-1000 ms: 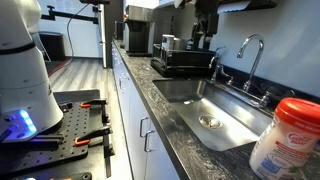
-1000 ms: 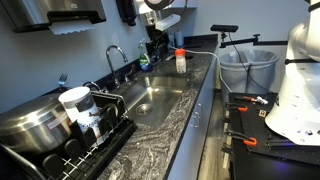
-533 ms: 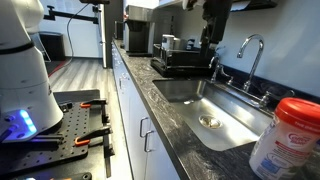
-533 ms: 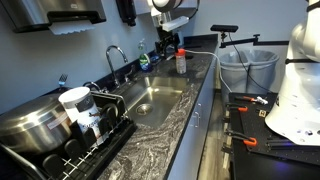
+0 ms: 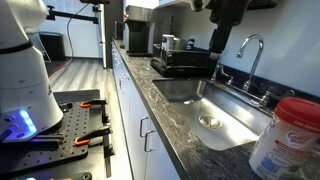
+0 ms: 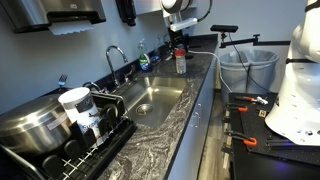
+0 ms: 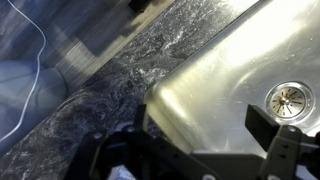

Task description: Pick up the bottle and put it on the left side of the counter

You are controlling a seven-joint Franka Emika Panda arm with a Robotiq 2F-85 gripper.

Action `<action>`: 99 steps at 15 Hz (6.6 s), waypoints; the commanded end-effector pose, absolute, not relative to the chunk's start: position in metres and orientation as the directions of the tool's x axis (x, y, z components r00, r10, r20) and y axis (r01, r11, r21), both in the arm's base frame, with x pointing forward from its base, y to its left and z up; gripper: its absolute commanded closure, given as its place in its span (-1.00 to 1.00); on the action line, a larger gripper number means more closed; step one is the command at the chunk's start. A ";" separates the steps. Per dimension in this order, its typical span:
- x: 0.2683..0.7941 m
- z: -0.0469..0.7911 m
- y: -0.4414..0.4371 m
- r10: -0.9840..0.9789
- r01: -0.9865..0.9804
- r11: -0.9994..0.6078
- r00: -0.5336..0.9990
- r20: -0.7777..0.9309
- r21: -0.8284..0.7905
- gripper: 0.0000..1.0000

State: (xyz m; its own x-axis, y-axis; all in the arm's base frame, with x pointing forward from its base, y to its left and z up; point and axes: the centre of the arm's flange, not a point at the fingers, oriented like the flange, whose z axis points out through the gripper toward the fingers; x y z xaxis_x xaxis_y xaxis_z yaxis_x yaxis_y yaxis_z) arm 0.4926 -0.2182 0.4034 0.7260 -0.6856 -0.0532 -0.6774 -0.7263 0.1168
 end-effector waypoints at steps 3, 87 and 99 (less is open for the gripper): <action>0.495 0.404 -0.212 -0.679 -0.671 -0.733 0.732 -0.053 0.112 -1.00; 0.501 0.411 -0.374 -0.870 -0.875 -0.481 0.469 0.153 -0.050 -0.11; 0.480 0.479 -0.278 -0.688 -0.688 -0.721 0.692 0.218 -0.090 -0.11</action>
